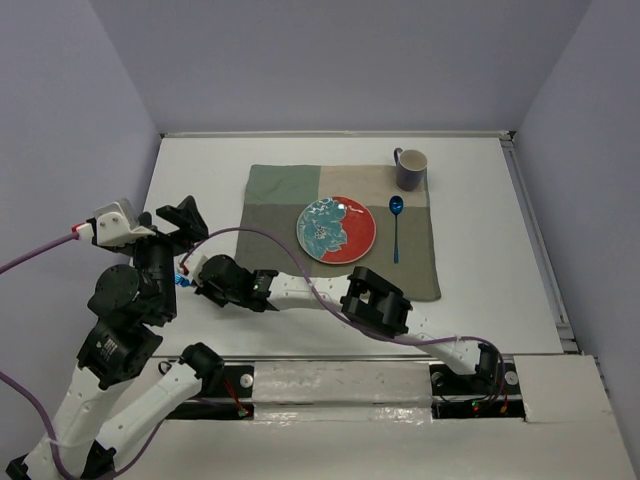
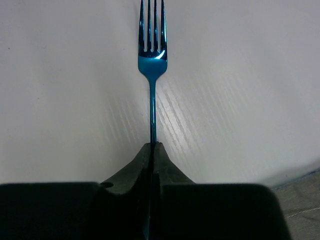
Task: Set the dinner table for one person
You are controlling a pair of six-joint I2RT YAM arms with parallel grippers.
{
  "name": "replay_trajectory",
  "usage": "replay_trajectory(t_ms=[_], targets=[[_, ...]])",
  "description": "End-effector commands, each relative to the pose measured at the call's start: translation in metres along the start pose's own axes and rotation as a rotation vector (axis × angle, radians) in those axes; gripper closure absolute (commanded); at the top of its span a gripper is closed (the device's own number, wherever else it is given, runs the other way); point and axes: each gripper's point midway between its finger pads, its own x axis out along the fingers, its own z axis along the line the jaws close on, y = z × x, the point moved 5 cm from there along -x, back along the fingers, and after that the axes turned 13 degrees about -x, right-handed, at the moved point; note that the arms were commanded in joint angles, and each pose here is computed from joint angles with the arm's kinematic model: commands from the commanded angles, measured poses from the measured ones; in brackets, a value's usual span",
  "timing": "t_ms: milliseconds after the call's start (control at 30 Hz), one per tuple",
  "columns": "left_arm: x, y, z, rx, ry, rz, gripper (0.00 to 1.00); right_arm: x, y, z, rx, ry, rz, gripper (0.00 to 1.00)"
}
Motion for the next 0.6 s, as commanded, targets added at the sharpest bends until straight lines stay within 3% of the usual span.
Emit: replay_trajectory(t_ms=[0,133,333,567], targets=[[0.003,-0.006,-0.003,-0.034,0.009,-0.044,0.01,-0.003,-0.003,0.005,0.002,-0.015,0.003,1.0],[0.0,0.0,-0.004,-0.043,0.038,-0.027,0.01,-0.008,-0.017,-0.004,0.049,0.043,-0.051,1.0],[-0.005,0.002,-0.005,-0.06,0.081,-0.001,0.01,-0.029,-0.073,-0.048,0.333,0.114,-0.238,1.0],[-0.015,-0.005,-0.019,-0.117,0.199,0.039,0.01,-0.065,-0.1,-0.081,0.46,0.16,-0.339,1.0]])
